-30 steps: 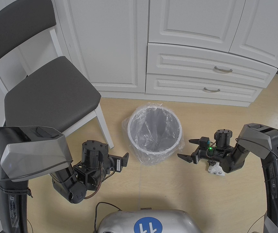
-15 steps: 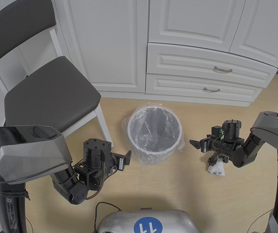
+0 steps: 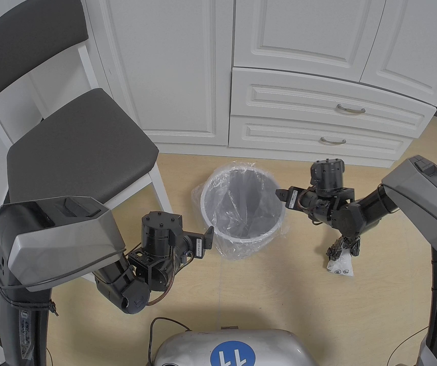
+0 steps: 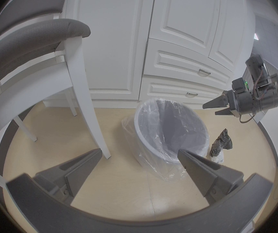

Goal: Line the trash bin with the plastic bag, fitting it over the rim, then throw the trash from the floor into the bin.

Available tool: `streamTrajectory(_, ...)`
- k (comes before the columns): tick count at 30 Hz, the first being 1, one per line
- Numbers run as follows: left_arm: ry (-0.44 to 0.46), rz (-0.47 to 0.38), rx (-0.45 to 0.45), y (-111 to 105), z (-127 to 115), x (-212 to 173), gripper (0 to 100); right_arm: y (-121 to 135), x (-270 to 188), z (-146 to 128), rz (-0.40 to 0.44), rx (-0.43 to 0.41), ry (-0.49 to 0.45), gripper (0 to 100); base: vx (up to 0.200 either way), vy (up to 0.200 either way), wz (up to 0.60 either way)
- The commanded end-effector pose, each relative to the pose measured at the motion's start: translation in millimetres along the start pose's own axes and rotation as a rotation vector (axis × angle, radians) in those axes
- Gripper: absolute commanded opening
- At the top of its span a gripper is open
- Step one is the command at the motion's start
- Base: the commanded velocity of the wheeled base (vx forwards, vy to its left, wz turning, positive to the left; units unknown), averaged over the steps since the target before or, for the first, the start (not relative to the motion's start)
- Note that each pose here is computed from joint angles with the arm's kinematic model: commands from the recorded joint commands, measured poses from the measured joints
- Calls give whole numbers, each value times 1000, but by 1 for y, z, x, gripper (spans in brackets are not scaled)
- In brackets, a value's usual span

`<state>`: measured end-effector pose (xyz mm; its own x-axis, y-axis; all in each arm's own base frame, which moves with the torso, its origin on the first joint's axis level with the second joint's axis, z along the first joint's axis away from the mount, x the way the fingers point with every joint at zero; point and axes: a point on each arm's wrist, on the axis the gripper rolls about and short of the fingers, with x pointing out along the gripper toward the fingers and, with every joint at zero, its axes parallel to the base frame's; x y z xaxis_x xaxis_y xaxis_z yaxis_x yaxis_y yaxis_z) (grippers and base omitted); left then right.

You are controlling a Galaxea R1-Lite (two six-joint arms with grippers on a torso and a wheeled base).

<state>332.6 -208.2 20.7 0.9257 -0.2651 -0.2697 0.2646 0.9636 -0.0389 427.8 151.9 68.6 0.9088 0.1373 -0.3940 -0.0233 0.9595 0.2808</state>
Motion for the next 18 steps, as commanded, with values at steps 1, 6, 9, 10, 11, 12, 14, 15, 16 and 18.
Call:
streamTrajectory(1, 16, 10, -12, 0, -9, 9, 100, 39, 29, -24, -31, 83, 113, 100, 0, 0, 0)
streamTrajectory(6, 17, 10, -11, 0, -10, 9, 100, 39, 31, -35, -80, 58, 202, 100, 0, 0, 0)
streamTrajectory(9, 17, 12, -12, 1, -9, 9, 100, 43, 27, -38, -109, 38, 230, 100, 0, 0, 0)
streamTrajectory(10, 16, 11, -12, 1, -9, 9, 100, 46, 25, -40, -127, 24, 248, 100, 0, 0, 0)
streamTrajectory(11, 14, 11, -13, 1, -9, 9, 100, 48, 22, -42, -147, 8, 266, 100, 0, 0, 0)
streamTrajectory(12, 16, 11, -14, 1, -9, 9, 100, 51, 19, -44, -159, -6, 282, 100, 0, 0, 0)
streamTrajectory(14, 13, 11, -15, 1, -8, 9, 100, 58, 13, -49, -180, -34, 312, 100, 0, 0, 0)
streamTrajectory(15, 13, 13, -15, 1, -8, 8, 100, 60, 10, -50, -190, -44, 324, 100, 0, 0, 0)
streamTrajectory(16, 10, 14, -16, 1, -7, 8, 100, 63, 8, -53, -192, -56, 336, 100, 0, 0, 0)
streamTrajectory(18, 2, 28, -18, 2, -6, 9, 100, 71, 1, -56, -194, -74, 357, 100, 0, 0, 0)
